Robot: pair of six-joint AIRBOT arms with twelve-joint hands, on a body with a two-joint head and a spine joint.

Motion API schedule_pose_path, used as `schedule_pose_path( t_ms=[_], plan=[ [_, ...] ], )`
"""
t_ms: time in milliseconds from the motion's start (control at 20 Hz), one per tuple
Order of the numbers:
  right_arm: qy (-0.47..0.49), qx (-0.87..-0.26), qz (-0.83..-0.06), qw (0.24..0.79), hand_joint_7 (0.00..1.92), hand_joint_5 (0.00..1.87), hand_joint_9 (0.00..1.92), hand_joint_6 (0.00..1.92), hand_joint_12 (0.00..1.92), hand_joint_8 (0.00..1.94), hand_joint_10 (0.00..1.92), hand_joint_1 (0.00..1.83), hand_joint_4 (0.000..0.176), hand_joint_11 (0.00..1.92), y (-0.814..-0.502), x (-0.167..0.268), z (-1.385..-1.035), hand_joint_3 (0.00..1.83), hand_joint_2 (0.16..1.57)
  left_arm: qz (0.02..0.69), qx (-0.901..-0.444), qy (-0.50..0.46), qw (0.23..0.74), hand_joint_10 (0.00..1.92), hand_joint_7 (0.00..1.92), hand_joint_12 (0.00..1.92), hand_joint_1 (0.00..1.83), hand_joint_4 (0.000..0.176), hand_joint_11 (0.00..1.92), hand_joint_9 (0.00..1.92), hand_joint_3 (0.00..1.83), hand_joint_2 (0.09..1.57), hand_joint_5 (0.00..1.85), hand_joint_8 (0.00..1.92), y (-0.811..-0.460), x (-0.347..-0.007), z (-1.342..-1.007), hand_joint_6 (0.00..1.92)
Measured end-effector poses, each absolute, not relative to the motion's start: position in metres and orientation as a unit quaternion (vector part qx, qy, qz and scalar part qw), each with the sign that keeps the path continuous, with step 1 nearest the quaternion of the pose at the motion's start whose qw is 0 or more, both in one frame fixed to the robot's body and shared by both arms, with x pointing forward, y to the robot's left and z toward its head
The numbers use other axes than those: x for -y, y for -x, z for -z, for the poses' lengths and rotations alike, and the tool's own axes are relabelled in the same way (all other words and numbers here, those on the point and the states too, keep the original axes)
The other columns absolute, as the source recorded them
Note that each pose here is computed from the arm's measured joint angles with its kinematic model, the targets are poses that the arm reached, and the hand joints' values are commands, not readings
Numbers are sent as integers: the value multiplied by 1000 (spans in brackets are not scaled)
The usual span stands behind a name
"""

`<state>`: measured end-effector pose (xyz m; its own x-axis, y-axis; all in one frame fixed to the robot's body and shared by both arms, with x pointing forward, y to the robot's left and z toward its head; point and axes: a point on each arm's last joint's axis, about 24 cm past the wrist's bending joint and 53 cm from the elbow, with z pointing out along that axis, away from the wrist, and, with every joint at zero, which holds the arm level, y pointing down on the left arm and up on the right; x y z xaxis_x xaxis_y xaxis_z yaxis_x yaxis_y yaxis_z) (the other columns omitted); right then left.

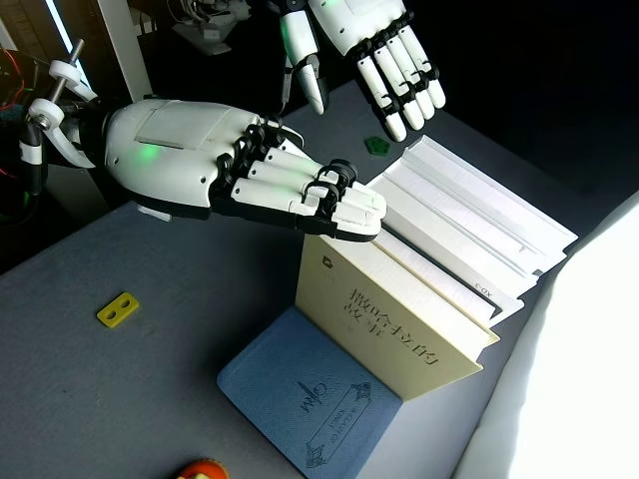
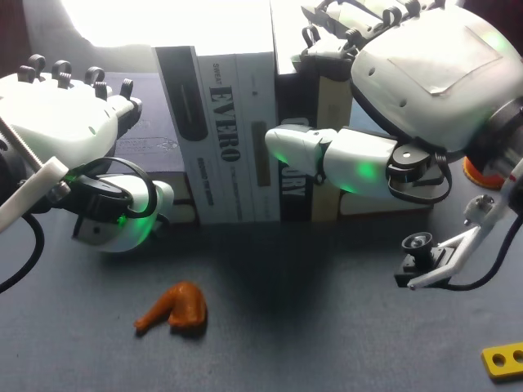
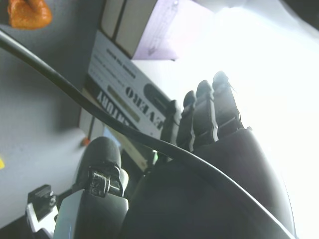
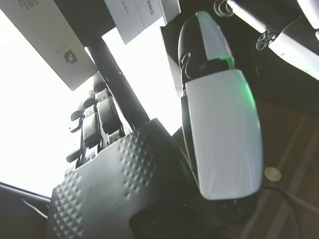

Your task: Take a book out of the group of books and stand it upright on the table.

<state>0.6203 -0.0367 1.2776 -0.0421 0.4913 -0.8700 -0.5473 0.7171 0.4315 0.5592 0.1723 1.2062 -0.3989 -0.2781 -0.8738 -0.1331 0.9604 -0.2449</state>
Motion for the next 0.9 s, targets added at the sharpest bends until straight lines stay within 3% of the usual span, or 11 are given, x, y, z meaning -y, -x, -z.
schedule_pose_path(
  t_ms=[150,300,900],
  plan=[
    [29,-622,-378,685,196,685,55,107,6,11,13,0,0,11,-609,37,-1278,3,1150,68,-834,123,534,0,20,0,87,0,0,0,0,1433,71,2,-559,-172,-1206,6],
    [38,-625,-378,682,158,674,23,95,0,0,0,3,0,0,-601,35,-1273,5,1156,68,-834,123,534,0,5,0,6,0,0,0,5,1445,34,0,-559,-172,-1206,1],
    [84,-638,-365,673,196,690,60,88,9,8,14,0,0,17,-560,33,-1254,2,1152,68,-834,124,534,0,0,0,84,0,0,0,0,1432,52,0,-559,-173,-1206,1]
  ],
)
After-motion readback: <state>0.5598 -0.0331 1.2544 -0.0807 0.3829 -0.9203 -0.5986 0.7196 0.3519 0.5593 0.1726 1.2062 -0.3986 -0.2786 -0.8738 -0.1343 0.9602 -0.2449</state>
